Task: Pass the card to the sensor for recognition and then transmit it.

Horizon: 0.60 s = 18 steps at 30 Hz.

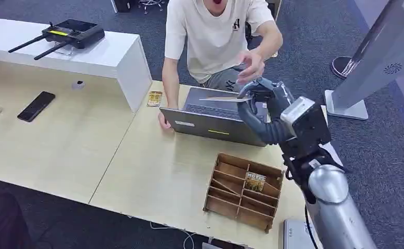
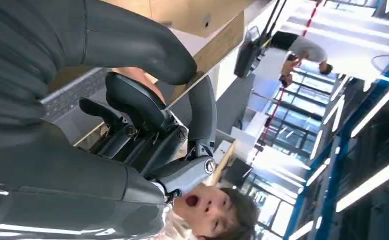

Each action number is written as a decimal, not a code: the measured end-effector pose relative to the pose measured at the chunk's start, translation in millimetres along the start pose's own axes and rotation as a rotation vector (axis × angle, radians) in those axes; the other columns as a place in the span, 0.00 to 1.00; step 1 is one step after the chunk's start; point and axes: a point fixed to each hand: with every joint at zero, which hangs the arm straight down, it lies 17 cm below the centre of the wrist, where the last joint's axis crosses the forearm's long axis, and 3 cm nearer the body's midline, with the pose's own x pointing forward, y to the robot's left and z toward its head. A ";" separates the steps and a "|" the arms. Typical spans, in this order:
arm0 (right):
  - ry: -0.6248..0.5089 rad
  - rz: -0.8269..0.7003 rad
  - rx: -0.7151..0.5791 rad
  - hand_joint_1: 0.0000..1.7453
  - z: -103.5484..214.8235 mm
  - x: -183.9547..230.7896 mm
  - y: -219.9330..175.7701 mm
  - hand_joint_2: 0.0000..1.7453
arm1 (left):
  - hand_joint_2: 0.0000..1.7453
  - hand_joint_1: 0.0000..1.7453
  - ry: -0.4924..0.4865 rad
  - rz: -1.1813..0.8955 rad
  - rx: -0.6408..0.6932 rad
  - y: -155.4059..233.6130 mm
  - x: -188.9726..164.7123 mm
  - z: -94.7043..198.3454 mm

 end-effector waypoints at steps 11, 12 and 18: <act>0.216 0.189 -0.131 1.00 -64.5 -55.8 -32.9 1.00 | 0.00 0.00 0.025 -0.075 0.010 7.1 1.6 -2.1; 0.233 0.207 -0.140 1.00 -65.7 -61.5 -35.9 1.00 | 0.00 0.00 0.025 -0.078 0.013 7.8 1.6 -2.2; 0.333 0.303 -0.154 1.00 -62.8 -95.6 -45.3 1.00 | 0.00 0.00 0.031 -0.086 0.026 10.2 2.2 -3.0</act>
